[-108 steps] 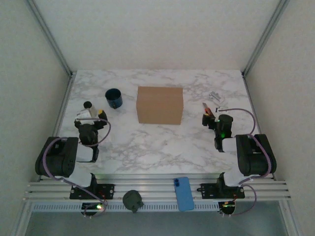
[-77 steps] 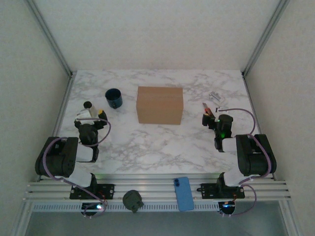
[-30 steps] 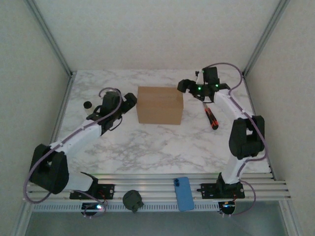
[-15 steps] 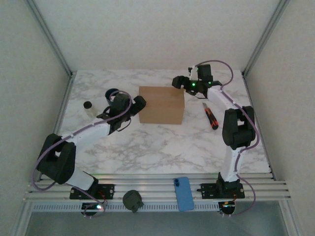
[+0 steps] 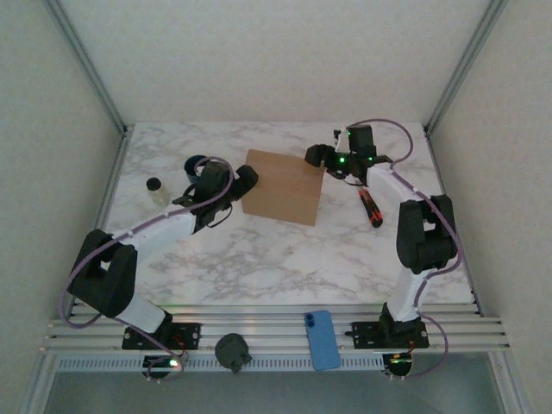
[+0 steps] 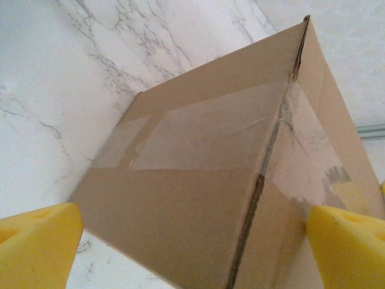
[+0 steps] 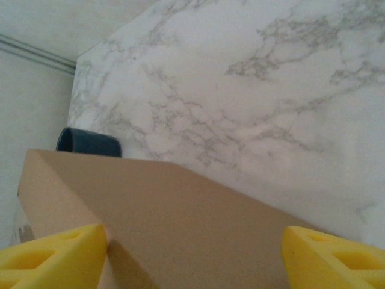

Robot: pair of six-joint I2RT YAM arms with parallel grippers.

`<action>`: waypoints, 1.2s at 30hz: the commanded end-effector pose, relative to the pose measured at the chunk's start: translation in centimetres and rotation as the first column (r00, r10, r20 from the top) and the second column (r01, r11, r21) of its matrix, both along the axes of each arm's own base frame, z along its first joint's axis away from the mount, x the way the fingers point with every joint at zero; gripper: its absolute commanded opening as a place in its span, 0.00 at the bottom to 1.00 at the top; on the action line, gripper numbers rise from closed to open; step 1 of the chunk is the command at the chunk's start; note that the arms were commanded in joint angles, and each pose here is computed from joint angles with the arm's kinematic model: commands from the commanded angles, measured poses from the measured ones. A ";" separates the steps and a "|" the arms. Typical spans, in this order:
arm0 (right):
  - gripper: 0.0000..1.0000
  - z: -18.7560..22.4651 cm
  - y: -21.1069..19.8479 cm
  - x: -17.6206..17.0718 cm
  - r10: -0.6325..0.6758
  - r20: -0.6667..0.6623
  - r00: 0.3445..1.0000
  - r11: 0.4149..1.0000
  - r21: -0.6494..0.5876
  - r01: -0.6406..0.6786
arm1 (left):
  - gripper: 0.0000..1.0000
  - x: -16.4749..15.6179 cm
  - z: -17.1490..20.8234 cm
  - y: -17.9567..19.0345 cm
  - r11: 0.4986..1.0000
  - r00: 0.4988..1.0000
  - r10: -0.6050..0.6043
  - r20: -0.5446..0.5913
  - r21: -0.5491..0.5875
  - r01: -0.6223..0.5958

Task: Unpack the express box

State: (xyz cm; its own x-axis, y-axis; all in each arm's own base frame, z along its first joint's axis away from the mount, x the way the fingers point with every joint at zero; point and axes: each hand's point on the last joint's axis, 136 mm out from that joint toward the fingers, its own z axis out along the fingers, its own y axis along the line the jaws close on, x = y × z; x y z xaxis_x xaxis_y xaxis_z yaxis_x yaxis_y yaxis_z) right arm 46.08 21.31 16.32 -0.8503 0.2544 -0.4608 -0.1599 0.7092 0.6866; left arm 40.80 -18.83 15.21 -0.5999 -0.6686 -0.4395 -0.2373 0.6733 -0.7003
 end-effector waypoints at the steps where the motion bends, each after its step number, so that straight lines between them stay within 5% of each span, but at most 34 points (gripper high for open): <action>1: 0.76 0.4 1.4 -2.5 0.000 -0.043 0.999 1.000 0.023 0.001 | 0.96 0.4 0.0 0.1 1.000 1.000 0.030 -0.008 0.004 -0.030; 13: 0.77 0.1 1.7 -6.0 -0.073 -0.125 0.989 0.997 -0.009 0.073 | 0.98 0.8 -0.1 2.3 0.997 0.998 0.064 0.008 0.043 -0.064; 18: 0.84 0.7 0.7 -6.7 -0.095 -0.124 0.988 0.993 -0.078 0.086 | 1.00 0.8 0.7 3.8 0.995 0.996 0.078 0.032 0.063 -0.079; 28: 0.99 4.8 -10.9 -7.6 -0.230 -0.054 0.972 0.870 -0.459 0.181 | 1.00 0.5 6.4 5.4 0.986 0.988 0.042 0.150 0.150 -0.065; 36: 0.97 -1.2 -15.6 -11.1 -0.194 -0.243 0.951 0.806 -0.591 0.014 | 1.00 -0.5 11.0 6.2 0.979 0.973 0.024 0.228 0.192 -0.069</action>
